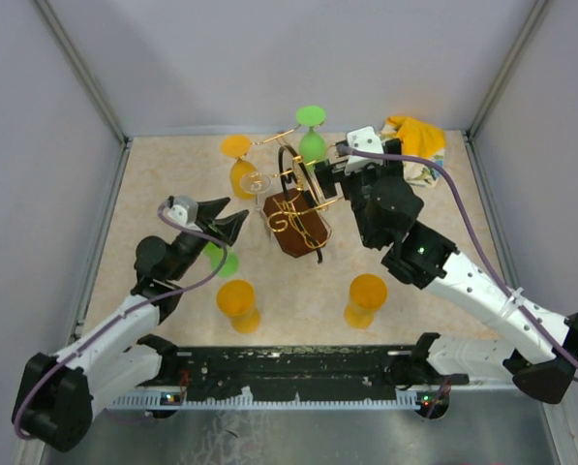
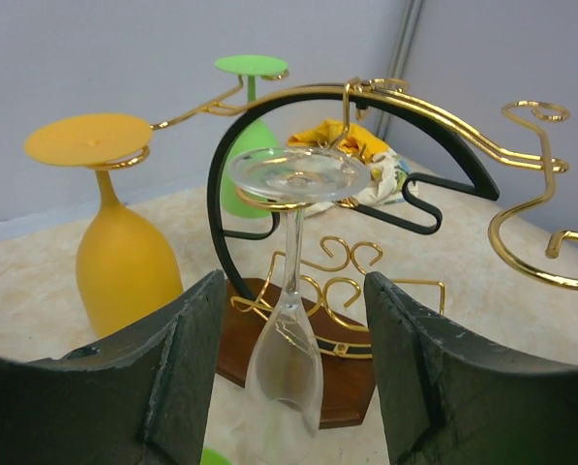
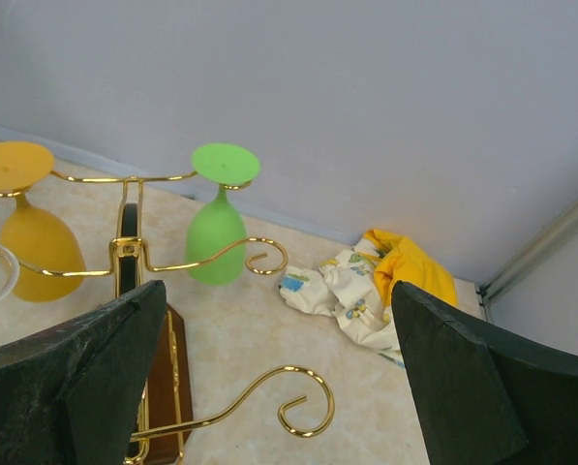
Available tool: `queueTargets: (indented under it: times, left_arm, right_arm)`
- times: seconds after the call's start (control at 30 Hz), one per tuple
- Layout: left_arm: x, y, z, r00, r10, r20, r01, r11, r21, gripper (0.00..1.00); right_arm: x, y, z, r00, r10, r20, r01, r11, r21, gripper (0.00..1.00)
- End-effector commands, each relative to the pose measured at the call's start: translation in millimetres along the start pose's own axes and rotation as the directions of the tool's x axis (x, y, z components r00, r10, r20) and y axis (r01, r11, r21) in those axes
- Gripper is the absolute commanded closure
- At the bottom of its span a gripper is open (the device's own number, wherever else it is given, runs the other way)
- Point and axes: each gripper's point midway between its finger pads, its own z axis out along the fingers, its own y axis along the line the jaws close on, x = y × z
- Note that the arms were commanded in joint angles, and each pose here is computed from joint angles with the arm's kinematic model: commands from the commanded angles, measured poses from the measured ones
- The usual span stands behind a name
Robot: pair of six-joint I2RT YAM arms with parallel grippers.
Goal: Place the wine glass upside down on the wine glass rack
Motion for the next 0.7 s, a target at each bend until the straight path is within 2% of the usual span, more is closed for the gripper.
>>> queueTargets:
  times: [0.0, 0.1, 0.23, 0.37, 0.57, 0.67]
  left_arm:
    - [-4.9, 9.3, -17.5, 0.998, 0.015, -0.054, -0.02, 0.996, -0.091, 0.35]
    - [-18.0, 20.4, -25.8, 0.996, 0.019, -0.091, -0.035, 0.983, -0.178, 0.35]
    - [-26.1, 42.8, -33.0, 0.979, -0.071, -0.193, -0.002, 0.935, -0.355, 0.36]
    - [-9.7, 65.9, -49.5, 0.912, -0.215, -0.35, -0.014, 0.835, -0.55, 0.37]
    - [1.9, 76.8, -78.0, 0.832, -0.346, -0.434, -0.059, 0.722, -0.689, 0.33]
    - [14.8, 77.3, -96.3, 0.768, -0.4, -0.5, -0.113, 0.684, -0.721, 0.31]
  right_arm:
    - [-19.6, -5.0, 0.6, 0.998, 0.045, 0.034, -0.045, 0.999, 0.006, 0.01]
    - [-15.6, -6.1, 1.1, 0.999, 0.031, 0.013, -0.031, 0.999, 0.018, 0.01]
    - [-11.1, -9.2, 0.5, 1.0, 0.02, -0.014, -0.02, 0.999, 0.036, 0.01]
    - [-5.9, -10.8, -1.8, 0.999, 0.02, -0.046, -0.018, 0.999, 0.039, 0.01]
    - [9.1, -11.3, -5.6, 0.995, 0.009, -0.101, -0.006, 1.0, 0.031, 0.01]
    - [18.5, -11.9, -6.7, 0.992, -0.006, -0.13, 0.01, 1.0, 0.029, 0.01]
